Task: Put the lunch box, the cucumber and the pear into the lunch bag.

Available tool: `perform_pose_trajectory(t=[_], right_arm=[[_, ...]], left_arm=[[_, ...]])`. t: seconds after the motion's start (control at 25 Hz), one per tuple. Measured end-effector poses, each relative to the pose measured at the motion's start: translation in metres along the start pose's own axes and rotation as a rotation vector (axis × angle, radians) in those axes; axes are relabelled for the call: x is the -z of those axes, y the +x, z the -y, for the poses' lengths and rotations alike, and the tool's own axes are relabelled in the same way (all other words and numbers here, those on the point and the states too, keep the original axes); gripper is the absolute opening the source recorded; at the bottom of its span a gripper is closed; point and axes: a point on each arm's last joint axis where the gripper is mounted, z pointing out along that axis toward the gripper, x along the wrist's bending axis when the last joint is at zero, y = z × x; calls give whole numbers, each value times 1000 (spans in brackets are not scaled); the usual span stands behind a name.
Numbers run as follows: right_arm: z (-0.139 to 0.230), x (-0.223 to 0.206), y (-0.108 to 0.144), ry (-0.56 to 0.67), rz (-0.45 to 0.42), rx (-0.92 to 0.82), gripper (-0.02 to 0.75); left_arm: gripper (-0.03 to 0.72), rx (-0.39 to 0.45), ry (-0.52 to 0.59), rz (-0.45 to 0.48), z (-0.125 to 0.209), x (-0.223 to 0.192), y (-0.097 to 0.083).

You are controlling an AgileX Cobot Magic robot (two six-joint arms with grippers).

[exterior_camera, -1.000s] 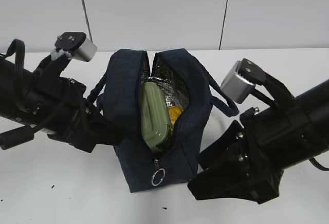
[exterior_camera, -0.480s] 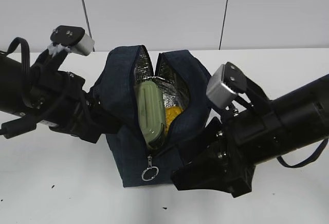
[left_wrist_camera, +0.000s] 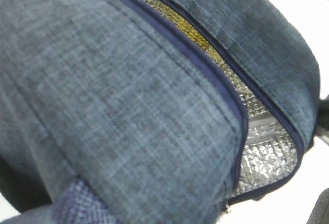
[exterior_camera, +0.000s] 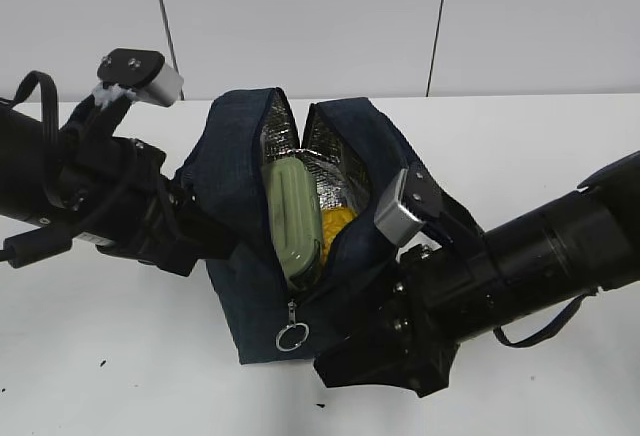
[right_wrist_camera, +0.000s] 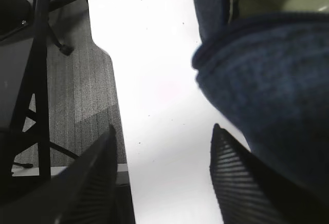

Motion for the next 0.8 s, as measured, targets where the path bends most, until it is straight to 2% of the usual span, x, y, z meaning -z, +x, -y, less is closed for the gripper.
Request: perform_pose_trajectory(t=[0.32, 0.8], right_arm=[[12, -22, -9, -16, -13, 23, 444], [15, -27, -20, -54, 58, 35, 440]], left_arm=[[-14, 0, 4, 7, 0, 0, -1], [-15, 8, 7, 26, 1, 0, -2]])
